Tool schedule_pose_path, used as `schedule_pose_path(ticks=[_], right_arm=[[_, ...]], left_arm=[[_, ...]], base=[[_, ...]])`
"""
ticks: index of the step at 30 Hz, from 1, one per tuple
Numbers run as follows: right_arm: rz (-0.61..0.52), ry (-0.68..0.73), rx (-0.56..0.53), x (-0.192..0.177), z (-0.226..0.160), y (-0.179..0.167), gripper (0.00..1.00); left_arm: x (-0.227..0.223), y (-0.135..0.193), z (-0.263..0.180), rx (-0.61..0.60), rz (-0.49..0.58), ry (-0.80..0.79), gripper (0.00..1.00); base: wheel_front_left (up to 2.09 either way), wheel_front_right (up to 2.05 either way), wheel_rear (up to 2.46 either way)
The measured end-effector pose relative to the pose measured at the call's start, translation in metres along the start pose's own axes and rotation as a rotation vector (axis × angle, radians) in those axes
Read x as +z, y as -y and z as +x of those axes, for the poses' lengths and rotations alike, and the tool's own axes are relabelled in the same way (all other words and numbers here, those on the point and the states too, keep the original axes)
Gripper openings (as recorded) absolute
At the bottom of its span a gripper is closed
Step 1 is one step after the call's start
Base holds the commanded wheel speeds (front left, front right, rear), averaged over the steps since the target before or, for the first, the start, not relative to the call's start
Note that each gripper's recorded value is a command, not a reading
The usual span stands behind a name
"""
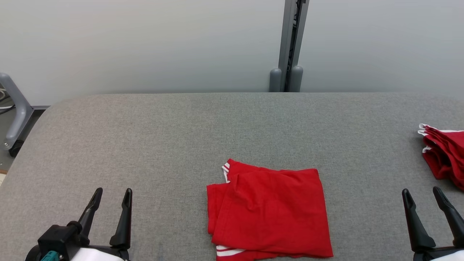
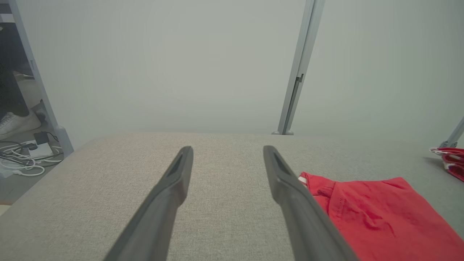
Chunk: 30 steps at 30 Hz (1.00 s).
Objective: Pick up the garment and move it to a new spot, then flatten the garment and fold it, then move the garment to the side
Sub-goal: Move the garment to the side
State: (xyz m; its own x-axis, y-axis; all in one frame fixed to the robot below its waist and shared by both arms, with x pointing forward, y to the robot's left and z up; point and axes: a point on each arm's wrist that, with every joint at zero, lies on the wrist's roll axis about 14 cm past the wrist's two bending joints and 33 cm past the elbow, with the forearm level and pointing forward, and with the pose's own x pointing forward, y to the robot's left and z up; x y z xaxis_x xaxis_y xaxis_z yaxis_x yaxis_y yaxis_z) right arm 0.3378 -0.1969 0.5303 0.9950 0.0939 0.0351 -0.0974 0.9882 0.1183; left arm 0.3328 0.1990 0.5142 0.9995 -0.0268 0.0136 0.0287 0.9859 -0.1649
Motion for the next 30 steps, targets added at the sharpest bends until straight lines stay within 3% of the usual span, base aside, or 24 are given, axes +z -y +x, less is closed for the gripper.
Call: schedule_pose_path(ticks=[7, 13, 21, 30], right_arm=[[0.007, -0.025, 0.018, -0.007, 0.006, -0.005, 1.0], [0.037, -0.087, 0.097, -0.028, 0.028, -0.029, 1.0], [0.098, -0.279, 0.195, -0.092, 0.055, -0.062, 1.0], [0.138, -0.531, 0.261, -0.166, 0.05, -0.083, 1.0]], left_arm=[[0.001, -0.001, -0.003, 0.007, -0.004, 0.001, 1.0], [0.008, -0.01, -0.001, 0.035, -0.005, 0.029, 1.0], [0.01, -0.023, 0.006, 0.07, -0.008, 0.05, 1.0], [-0.001, -0.039, 0.01, 0.122, -0.003, 0.028, 1.0]], base=[[0.0, 0.0, 0.0], [0.0, 0.0, 0.0], [0.0, 0.0, 0.0], [0.0, 0.0, 0.0]])
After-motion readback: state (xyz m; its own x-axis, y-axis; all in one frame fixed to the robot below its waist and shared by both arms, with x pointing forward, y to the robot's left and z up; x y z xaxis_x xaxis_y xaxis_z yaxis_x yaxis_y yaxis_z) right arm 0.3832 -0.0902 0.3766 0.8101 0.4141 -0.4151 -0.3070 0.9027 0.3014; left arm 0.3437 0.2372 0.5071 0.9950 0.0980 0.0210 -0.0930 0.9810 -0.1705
